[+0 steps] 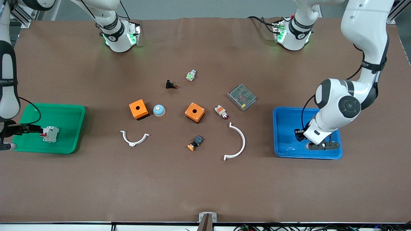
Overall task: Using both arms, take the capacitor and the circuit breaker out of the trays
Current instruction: 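Carry the capacitor toward the white arc while the right gripper grasps the breaker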
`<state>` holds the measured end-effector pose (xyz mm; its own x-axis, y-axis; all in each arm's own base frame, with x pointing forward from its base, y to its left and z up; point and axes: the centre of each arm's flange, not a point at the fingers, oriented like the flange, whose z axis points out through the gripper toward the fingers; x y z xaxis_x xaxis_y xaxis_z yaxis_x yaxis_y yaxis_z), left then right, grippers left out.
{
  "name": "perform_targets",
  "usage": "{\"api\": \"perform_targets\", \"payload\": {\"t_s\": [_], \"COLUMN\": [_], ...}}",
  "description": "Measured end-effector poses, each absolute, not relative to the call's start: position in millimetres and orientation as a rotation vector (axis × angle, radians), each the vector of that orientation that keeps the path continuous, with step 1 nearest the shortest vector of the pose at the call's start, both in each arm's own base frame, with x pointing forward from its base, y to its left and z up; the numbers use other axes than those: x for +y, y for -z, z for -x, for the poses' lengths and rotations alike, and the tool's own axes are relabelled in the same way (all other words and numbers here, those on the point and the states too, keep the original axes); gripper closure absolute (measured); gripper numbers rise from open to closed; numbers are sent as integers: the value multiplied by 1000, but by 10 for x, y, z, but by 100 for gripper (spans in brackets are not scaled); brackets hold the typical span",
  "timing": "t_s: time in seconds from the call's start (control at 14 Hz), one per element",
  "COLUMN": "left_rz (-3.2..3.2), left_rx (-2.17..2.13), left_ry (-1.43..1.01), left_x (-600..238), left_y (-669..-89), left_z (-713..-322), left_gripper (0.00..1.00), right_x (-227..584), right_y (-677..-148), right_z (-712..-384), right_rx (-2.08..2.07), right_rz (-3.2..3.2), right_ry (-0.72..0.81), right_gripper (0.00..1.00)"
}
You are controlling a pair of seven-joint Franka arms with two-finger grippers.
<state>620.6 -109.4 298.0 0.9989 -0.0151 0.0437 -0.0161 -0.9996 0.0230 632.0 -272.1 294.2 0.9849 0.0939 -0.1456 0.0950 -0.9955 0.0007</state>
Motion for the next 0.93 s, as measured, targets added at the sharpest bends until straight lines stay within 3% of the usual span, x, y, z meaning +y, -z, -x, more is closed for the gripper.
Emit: {"api": "perform_targets", "payload": {"t_s": [0.21,0.64,0.86,0.93], "left_rz": [-3094,-3042,-3029,-3041], "left_rx": [-31,-33,3,14], "left_ry": [-89,-104,-88,-86], "left_x": [-1750,-3280,-3807,-3916], "left_y": [-3217,-3013,-2680,-2535], "left_z": [-6115,-6069,-6102,-6106], "left_gripper": [66,66,66,66], "right_x": [-2744,-2874,-2921,-2918], "right_y": [-2694,-2416,-2330,-2314], "right_z": [-6333,-6301,-6265,-6264], "right_rx": [150,154,150,151], "right_rz": [-3121,-3117,-3122,-3122], "right_ry": [236,229,247,250], "right_gripper": [0,2,15,27]}}
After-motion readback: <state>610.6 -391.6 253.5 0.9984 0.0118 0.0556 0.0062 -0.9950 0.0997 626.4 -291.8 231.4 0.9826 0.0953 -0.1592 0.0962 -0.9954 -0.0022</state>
